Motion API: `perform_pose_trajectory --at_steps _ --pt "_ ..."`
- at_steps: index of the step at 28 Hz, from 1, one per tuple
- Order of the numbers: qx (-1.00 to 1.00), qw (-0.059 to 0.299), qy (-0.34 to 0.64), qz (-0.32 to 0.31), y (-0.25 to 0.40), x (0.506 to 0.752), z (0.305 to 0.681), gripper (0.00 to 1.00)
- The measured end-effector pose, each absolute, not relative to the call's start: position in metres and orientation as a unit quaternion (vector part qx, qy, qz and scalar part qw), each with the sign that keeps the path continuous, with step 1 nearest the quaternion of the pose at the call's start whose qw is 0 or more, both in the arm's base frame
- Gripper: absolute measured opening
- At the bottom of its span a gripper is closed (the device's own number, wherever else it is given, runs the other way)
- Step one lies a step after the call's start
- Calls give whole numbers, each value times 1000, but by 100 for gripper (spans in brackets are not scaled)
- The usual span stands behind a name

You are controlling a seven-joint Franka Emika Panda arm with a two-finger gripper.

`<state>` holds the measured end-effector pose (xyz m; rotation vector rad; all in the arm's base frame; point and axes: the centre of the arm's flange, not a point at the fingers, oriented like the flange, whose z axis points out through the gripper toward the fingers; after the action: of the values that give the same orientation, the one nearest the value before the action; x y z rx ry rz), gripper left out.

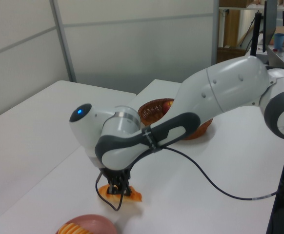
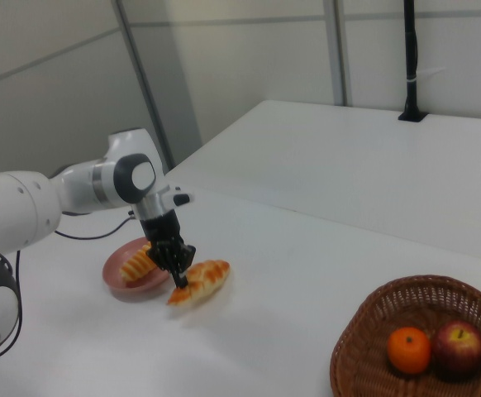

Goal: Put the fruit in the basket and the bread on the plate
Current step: 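Close the gripper on the braided roll and lift it, then carry the braided roll onto the pink plate and release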

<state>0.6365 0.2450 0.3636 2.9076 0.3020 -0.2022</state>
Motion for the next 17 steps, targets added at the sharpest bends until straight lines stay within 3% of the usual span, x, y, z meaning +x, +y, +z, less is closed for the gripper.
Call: perform_pose_trajectory --at_steps 9,17 --pt "989 95 111 -28 278 626 410 5" --pt "986 80 148 -19 331 602 420 5"
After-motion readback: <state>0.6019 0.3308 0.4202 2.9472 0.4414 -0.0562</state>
